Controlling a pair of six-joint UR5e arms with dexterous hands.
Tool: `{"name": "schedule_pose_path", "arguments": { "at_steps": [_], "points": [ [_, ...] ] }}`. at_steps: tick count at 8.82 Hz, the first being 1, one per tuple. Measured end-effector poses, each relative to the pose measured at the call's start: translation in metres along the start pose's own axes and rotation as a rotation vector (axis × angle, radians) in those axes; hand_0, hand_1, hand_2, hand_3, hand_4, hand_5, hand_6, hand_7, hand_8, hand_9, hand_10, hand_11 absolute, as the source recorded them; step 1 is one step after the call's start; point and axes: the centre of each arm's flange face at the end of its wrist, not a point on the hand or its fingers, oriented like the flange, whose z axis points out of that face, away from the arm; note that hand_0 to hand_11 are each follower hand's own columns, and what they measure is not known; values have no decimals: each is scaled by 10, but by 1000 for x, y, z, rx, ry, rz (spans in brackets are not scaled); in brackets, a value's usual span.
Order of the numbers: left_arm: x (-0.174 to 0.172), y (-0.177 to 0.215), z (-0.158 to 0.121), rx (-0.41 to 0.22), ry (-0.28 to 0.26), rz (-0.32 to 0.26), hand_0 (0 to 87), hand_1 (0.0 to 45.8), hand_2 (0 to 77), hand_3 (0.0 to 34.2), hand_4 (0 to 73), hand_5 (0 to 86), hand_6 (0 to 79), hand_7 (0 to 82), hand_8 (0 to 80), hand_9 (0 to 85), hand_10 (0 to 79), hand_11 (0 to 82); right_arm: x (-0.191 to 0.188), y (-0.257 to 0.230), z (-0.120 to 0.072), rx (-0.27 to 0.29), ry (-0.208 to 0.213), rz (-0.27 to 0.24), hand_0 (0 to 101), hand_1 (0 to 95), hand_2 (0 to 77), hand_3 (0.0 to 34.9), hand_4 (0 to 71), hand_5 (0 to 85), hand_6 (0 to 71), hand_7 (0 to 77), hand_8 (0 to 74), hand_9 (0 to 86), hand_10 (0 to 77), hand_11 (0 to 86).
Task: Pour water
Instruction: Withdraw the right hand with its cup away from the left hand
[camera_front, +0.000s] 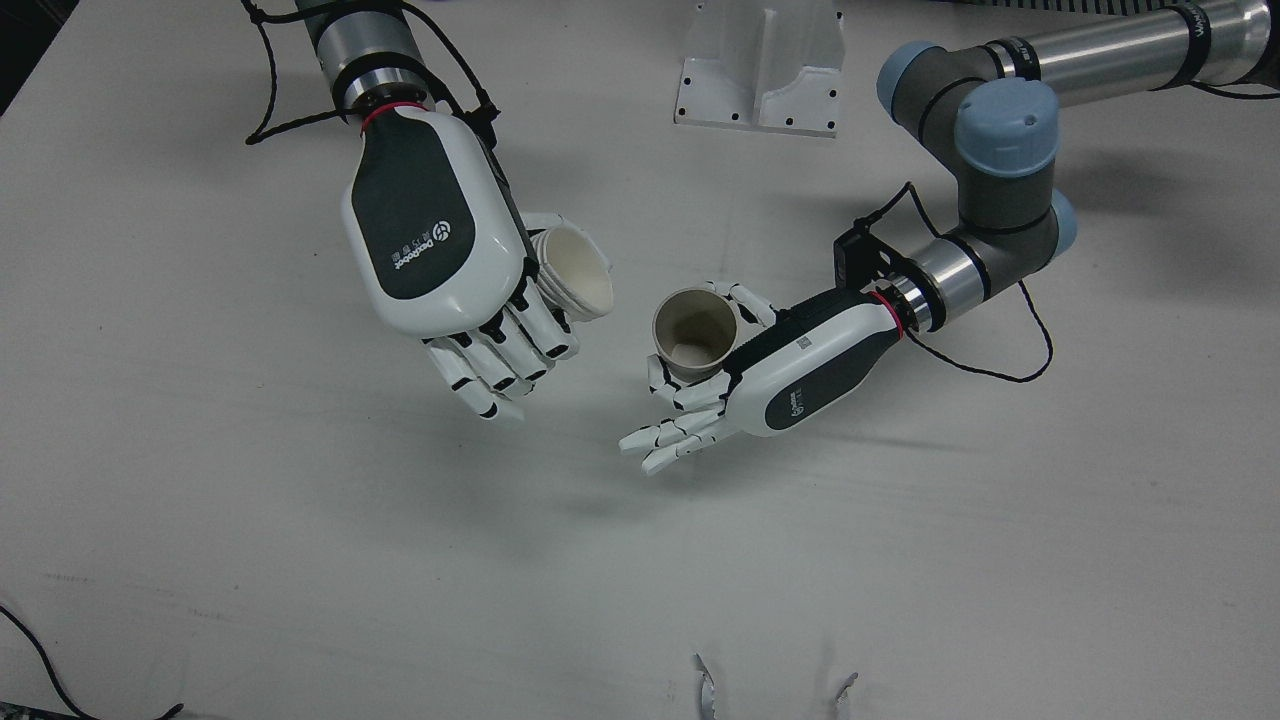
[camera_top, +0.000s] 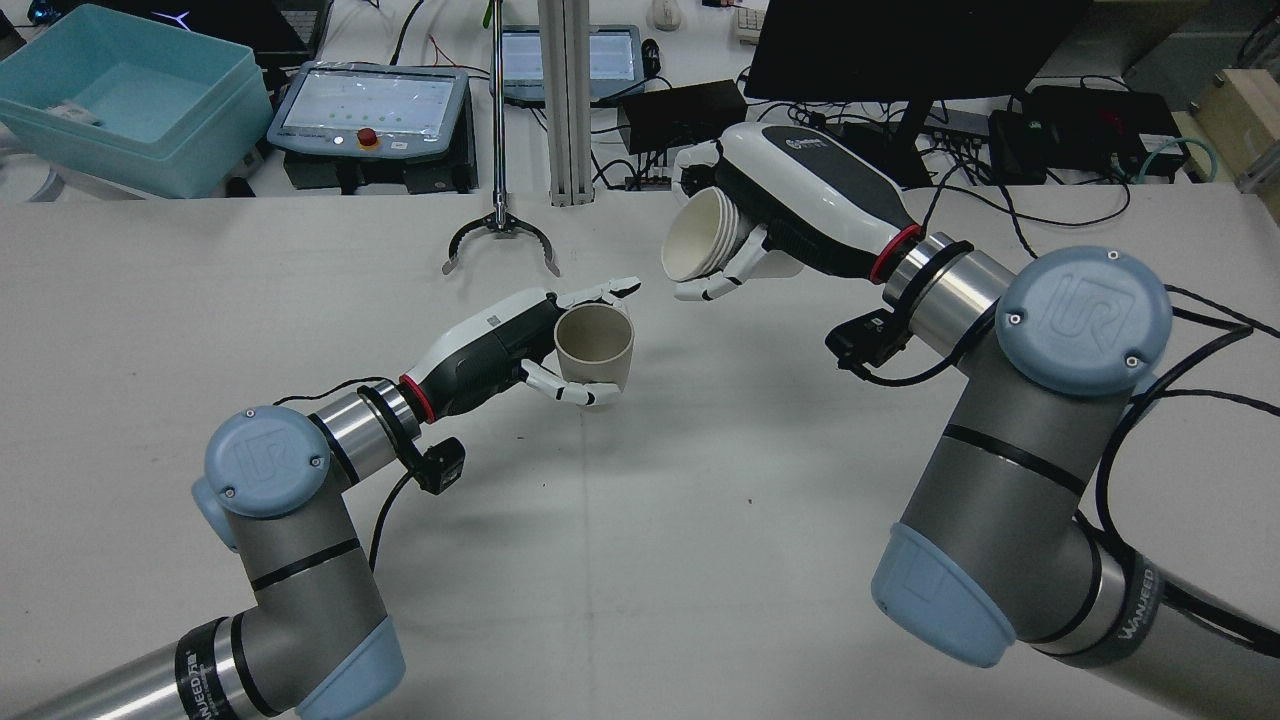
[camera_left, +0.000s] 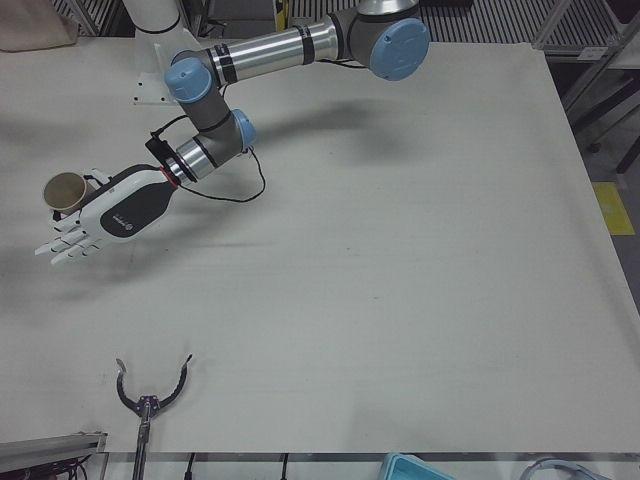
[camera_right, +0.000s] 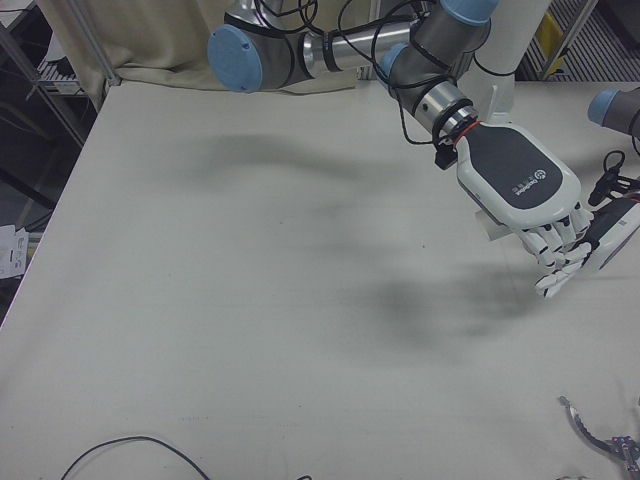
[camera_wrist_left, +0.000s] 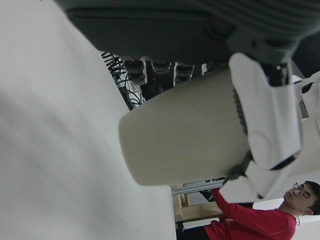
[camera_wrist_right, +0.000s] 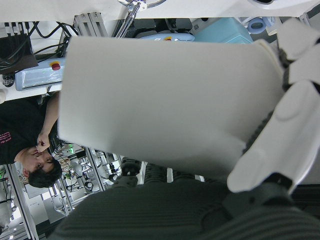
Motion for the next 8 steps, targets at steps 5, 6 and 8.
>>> {"name": "schedule_pose_path", "arguments": {
  "at_steps": [5, 6, 8],
  "points": [
    [94, -32, -31, 51, 88, 16, 422, 256, 327, 0, 191, 524, 38, 104, 11, 38, 49, 98, -15, -82, -29, 146, -47, 122, 526, 44, 311, 0, 158, 676, 496, 644, 387, 529, 207, 316],
    [108, -53, -48, 87, 95, 13, 422, 256, 327, 0, 191, 524, 38, 104, 11, 38, 49, 98, -1, -109, -45, 202, -33, 208, 512, 44, 311, 0, 158, 676, 496, 638, 387, 529, 202, 316],
    [129, -93, -82, 164, 111, 6, 423, 256, 327, 0, 191, 524, 33, 93, 11, 33, 49, 98, 19, -158, -76, 313, -33, 363, 502, 44, 311, 0, 158, 676, 491, 611, 387, 529, 207, 316]
  ]
}}
